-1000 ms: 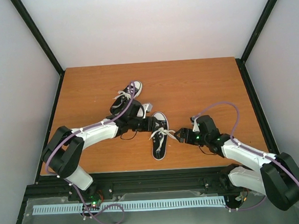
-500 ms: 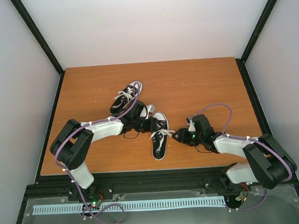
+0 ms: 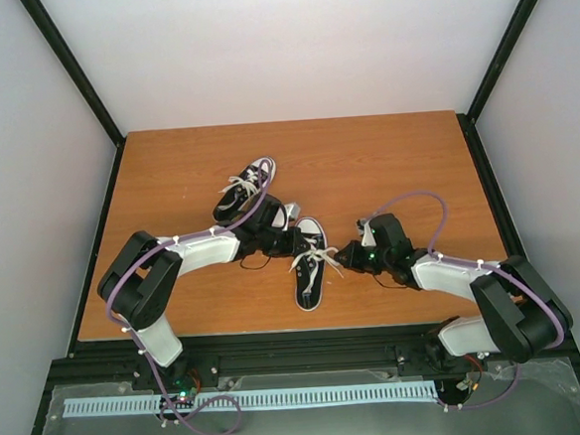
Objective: Tie the shoes
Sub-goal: Tie the shoelace on the shoe.
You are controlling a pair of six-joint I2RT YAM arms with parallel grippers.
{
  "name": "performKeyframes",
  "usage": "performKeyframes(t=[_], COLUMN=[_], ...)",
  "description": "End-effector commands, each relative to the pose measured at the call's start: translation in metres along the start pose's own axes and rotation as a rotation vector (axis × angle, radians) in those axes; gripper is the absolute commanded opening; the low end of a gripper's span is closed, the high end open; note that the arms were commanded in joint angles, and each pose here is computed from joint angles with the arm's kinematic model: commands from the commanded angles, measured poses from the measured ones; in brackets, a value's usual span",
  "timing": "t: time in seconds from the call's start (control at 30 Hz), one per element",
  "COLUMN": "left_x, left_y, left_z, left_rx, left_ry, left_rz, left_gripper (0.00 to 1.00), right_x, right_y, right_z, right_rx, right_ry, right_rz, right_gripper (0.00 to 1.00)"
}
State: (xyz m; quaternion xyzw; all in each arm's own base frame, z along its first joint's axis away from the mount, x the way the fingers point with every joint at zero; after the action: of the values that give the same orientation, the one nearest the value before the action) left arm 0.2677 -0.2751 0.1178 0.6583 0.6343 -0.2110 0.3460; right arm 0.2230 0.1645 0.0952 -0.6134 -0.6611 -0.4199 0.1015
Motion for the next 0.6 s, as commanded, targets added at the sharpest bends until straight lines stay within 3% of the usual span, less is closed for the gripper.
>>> performKeyframes(t=[0.0,0.57], left_x=[-0.004,0.053], left_y=[0.01,-0.012], left_z=[-0.009,-0.042], left_rx=[-0.066,-0.107], left_ry=[0.003,0.13], left_rz=[0.006,-0.124], left_gripper=[0.01,0.01], right_x=[0.009,-0.011], right_y=[0.018,0.043], right_z=[-0.003,0.013], right_rx=[-0.043,-0.089], right_ry=[-0.009,-0.22], right_rz=[-0.052,0.037], right_gripper=[0.03,0.03])
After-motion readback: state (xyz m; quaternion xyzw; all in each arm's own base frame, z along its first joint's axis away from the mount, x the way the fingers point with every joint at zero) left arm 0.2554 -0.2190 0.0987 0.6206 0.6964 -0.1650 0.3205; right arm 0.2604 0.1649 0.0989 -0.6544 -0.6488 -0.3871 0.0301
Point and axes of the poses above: each gripper's point midway between its finger pads, its own z axis out along the fingers, its own x axis along the line the jaws close on, y = z × x, the point moved 7 cm from there along -z, back along the fingers, and after that the axes turned 10 degrees about -z, right-handed, at the moved point
